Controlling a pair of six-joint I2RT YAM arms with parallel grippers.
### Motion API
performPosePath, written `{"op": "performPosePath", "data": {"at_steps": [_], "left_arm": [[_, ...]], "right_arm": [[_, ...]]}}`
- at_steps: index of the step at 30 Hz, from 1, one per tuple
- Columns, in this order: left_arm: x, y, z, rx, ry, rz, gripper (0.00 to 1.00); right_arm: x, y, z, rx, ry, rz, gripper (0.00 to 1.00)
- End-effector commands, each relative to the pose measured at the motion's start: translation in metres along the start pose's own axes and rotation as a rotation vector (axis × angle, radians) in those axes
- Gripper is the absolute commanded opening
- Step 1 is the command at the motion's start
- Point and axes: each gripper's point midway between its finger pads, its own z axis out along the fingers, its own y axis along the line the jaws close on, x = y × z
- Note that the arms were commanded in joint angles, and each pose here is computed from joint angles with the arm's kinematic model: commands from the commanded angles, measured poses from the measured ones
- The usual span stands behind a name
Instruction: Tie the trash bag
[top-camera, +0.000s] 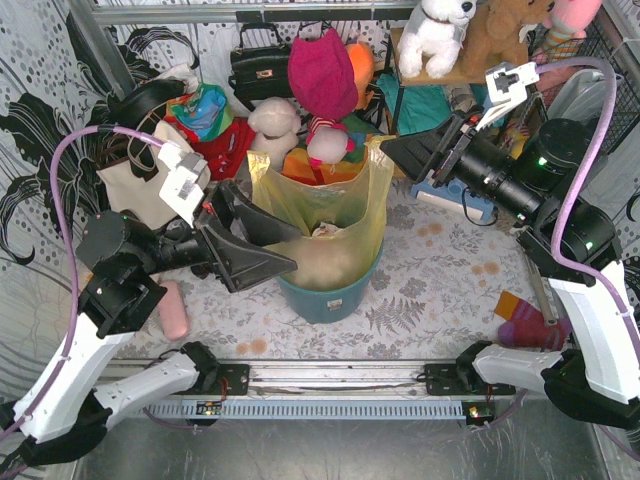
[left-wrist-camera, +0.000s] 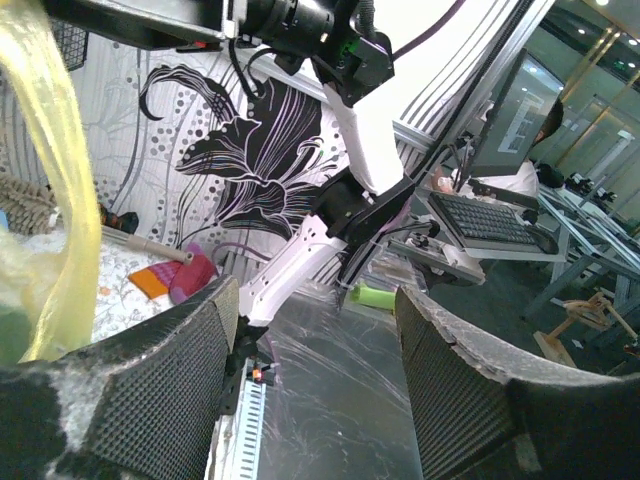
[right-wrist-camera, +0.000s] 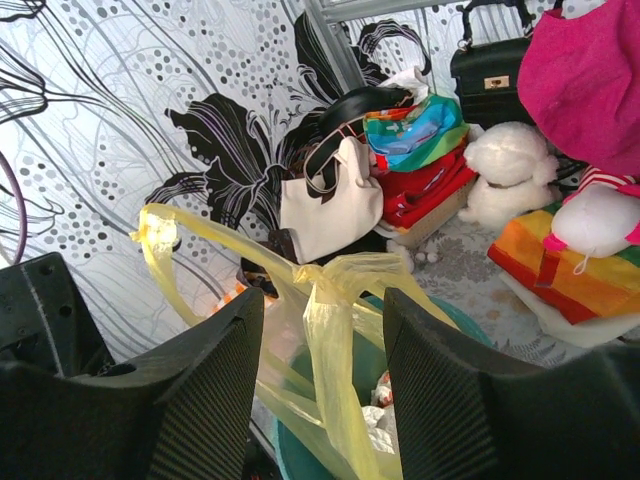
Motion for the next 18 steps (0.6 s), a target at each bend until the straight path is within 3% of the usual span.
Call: {"op": "performPosePath", "data": {"at_steps": [1, 7, 13, 18], "left_arm": [[-0.004, 0.015, 0.022, -0.088, -0.044, 0.082, 0.71], [0.017, 0.014, 0.055, -0.160, -0.021, 0.171, 0.68], [0.020, 0.012, 0.081, -0.179, -0.161, 0.337, 0.71], [0.011, 0.019, 0.101, -0.207, -0.243, 0.440, 0.70]], "right_arm": [[-0.015, -0.002, -0.007, 0.026, -0.044, -0.070, 0.51], [-0.028, 0.000, -0.013, 0.021, -0.075, -0.169, 0.50], [-0.023, 0.011, -0.010, -0.063, -0.025, -0.297, 0.50], [-0.014, 0.022, -0.006, -0.177, 0.040, -0.466, 0.57]]}}
